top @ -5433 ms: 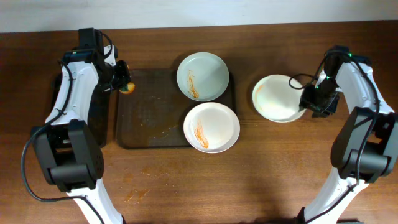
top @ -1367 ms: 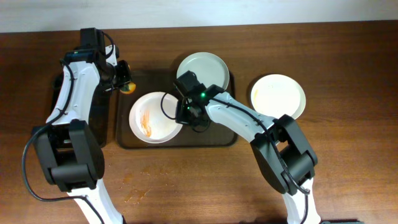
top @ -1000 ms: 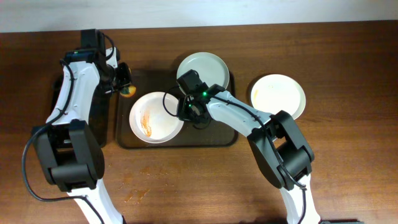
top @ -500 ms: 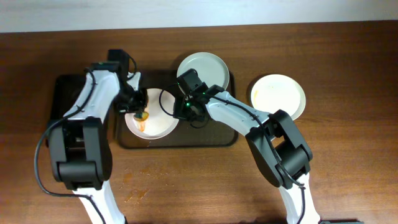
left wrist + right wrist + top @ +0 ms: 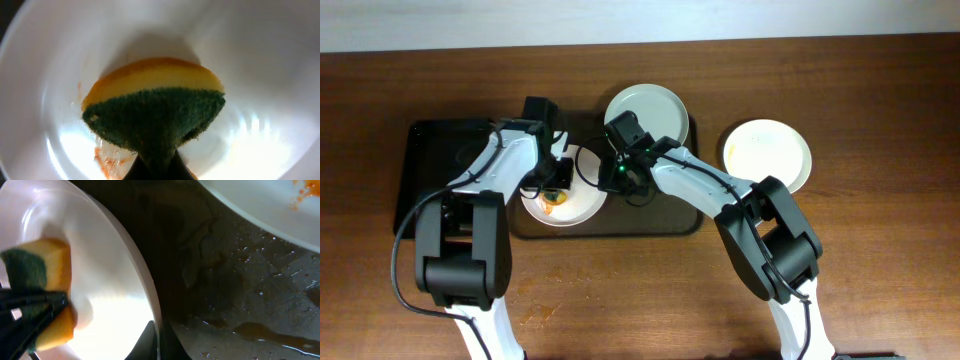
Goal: Clean dirty plates on tray and stack at the side
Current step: 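Lower the sponge with the left gripper onto the held plate, then scrub the plate with the sponge while the right gripper holds its rim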
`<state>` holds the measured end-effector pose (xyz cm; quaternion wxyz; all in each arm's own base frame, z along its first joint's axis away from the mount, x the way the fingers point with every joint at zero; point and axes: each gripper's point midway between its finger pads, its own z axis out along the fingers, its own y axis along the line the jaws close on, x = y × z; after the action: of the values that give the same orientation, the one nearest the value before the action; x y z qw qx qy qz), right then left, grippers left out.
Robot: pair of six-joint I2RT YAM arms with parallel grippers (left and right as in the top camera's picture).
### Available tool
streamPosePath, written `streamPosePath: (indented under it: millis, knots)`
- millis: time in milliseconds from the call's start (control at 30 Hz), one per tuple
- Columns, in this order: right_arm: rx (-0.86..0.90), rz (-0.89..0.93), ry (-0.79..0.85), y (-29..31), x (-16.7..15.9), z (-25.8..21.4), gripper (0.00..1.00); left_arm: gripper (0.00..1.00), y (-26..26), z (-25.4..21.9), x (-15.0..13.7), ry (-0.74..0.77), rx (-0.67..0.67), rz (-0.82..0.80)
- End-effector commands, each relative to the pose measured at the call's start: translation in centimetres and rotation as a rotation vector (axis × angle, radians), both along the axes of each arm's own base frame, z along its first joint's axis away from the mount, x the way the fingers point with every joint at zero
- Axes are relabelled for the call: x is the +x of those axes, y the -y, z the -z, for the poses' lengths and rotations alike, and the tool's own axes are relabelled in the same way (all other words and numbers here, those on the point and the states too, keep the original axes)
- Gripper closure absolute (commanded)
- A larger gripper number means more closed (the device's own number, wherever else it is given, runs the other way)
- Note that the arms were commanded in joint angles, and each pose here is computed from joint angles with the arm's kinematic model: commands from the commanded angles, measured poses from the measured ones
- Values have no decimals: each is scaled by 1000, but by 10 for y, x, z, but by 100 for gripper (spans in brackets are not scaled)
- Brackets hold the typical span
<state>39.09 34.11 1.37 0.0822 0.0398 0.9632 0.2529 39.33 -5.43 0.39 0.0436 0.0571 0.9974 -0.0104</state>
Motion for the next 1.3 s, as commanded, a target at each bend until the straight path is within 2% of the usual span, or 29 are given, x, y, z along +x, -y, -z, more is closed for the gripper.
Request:
streamPosePath:
  millis: [0, 167, 233, 267, 333, 400, 467, 533, 633, 700, 733, 767, 867, 933, 1067, 1133, 1200, 1267]
  knots:
    - [6, -8, -4, -1, 3, 4, 96, 99, -15, 42, -21, -58, 158, -50]
    - [6, -1, -5, 2, 5, 4, 96, 99, -32, 57, -56, -139, 249, -201]
    - [6, -1, -5, 2, 5, 4, 96, 99, -34, 55, -79, -224, 262, -241]
    - [6, 0, -5, 2, 5, 4, 96, 99, -30, 53, -96, -298, 247, -237]
    - [6, 0, -5, 2, 5, 4, 96, 99, -21, 52, -104, -341, 197, -241]
    - [6, 0, -5, 2, 6, 4, 96, 99, -18, 58, -81, -249, 170, -246]
    - [6, 0, -5, 2, 5, 4, 96, 99, -10, 63, -38, -77, 117, -249]
    - [7, 0, -4, 2, 6, 4, 96, 99, -5, 61, -8, 43, 82, -233]
    - [6, 0, -4, 2, 6, 4, 96, 99, 2, 56, 21, 160, 62, -127]
    - [7, 0, -4, 2, 6, 4, 96, 99, -1, 59, 7, 100, 80, -104]
    - [7, 0, -4, 2, 6, 4, 96, 99, -4, 61, -10, 32, 98, -101]
    - [6, 0, -4, 2, 6, 4, 96, 99, -10, 63, -41, -95, 127, -96]
    - [8, -1, -6, 2, 5, 4, 96, 99, -19, 57, -91, -290, 177, -176]
    - [9, -2, -7, 2, 5, 4, 96, 99, -19, 61, -91, -275, 176, -205]
    - [8, -10, -8, 2, 4, 4, 96, 99, -26, 77, -46, -41, 197, -221]
    - [8, -10, -8, 2, 4, 4, 96, 99, -45, 78, -20, 121, 296, -250]
    - [8, -10, -8, 2, 4, 4, 96, 99, -52, 78, -18, 148, 337, -256]
    - [8, -10, -8, 2, 4, 4, 96, 99, -46, 83, -40, 48, 305, -237]
